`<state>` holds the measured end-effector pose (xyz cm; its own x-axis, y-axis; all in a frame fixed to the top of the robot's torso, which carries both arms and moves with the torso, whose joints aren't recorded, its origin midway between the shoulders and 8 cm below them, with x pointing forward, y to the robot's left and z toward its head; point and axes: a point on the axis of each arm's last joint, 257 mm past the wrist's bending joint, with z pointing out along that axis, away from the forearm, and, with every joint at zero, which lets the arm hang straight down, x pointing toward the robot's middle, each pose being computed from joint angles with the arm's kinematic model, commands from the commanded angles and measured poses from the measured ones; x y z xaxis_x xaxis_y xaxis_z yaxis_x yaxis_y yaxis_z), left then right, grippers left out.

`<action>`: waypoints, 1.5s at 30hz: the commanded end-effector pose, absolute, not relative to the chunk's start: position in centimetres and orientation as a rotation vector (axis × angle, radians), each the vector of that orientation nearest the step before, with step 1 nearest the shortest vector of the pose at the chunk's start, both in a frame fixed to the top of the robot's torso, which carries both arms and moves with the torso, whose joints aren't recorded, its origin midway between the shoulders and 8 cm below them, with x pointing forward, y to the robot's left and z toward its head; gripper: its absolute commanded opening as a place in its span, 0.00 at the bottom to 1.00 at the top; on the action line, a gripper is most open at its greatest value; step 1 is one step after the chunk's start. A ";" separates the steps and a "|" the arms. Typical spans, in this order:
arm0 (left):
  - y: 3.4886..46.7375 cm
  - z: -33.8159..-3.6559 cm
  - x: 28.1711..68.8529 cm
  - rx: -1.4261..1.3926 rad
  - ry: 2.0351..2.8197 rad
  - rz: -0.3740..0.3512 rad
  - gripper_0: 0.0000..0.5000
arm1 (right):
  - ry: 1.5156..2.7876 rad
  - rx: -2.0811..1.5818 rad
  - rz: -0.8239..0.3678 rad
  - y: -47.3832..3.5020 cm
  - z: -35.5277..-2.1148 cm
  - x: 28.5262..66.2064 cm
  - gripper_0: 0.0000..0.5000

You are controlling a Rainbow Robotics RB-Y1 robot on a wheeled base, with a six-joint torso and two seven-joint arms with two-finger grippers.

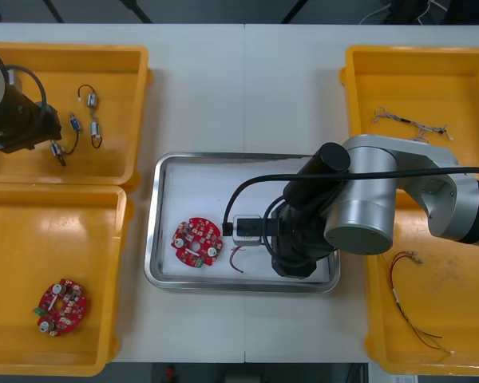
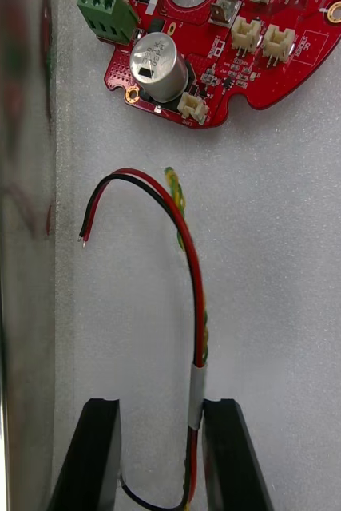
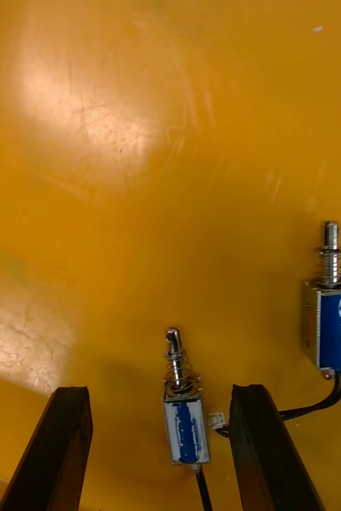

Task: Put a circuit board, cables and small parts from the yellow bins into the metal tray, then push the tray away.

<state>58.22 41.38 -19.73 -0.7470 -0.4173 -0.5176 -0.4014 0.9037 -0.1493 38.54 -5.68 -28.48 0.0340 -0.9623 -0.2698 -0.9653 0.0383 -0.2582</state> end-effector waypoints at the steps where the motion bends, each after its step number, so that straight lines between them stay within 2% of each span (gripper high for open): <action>1: 40.1 -17.2 59.8 -0.647 2.450 -0.113 1.00 | 1.916 -1.925 -0.011 -5.0 -26.9 39.4 1.00; 8: 39.4 -18.0 59.7 -0.668 2.469 -0.147 1.00 | 1.896 -1.894 -0.019 -5.9 -24.3 39.7 1.00; 14: 39.3 -18.8 59.5 -0.657 2.482 -0.130 1.00 | 1.939 -1.856 -0.002 -6.8 -21.3 39.6 1.00; 21: 39.0 -19.8 59.4 -0.651 2.491 -0.129 1.00 | 2.062 -1.761 0.004 -9.0 -17.0 40.5 1.00; 30: 38.9 -20.9 58.9 -0.665 2.511 -0.140 1.00 | 2.382 -1.349 0.038 -12.8 -12.5 41.8 1.00; 32: 39.0 -21.0 58.9 -0.662 2.512 -0.140 0.88 | 2.426 -1.265 0.032 -13.8 -11.8 42.1 1.00; 33: 39.0 -21.0 58.9 -0.662 2.512 -0.140 0.88 | 2.426 -1.265 0.032 -13.8 -11.8 42.1 1.00; 34: 39.0 -20.9 59.0 -0.661 2.509 -0.141 0.51 | 2.466 -1.177 0.031 -14.7 -11.1 42.6 1.00; 35: 38.9 -20.9 59.0 -0.661 2.510 -0.143 0.20 | 2.497 -1.112 0.035 -15.3 -10.8 42.8 1.00; 36: 39.0 -21.0 59.0 -0.664 2.511 -0.141 0.03 | 2.522 -1.060 0.035 -15.9 -10.5 43.0 1.00; 37: 39.0 -20.9 59.0 -0.661 2.509 -0.142 0.00 | 2.539 -1.018 0.037 -16.3 -10.3 43.1 1.00; 45: 39.1 -20.8 59.3 -0.651 2.499 -0.135 0.00 | 2.658 -0.618 0.053 -19.7 -8.9 44.9 1.00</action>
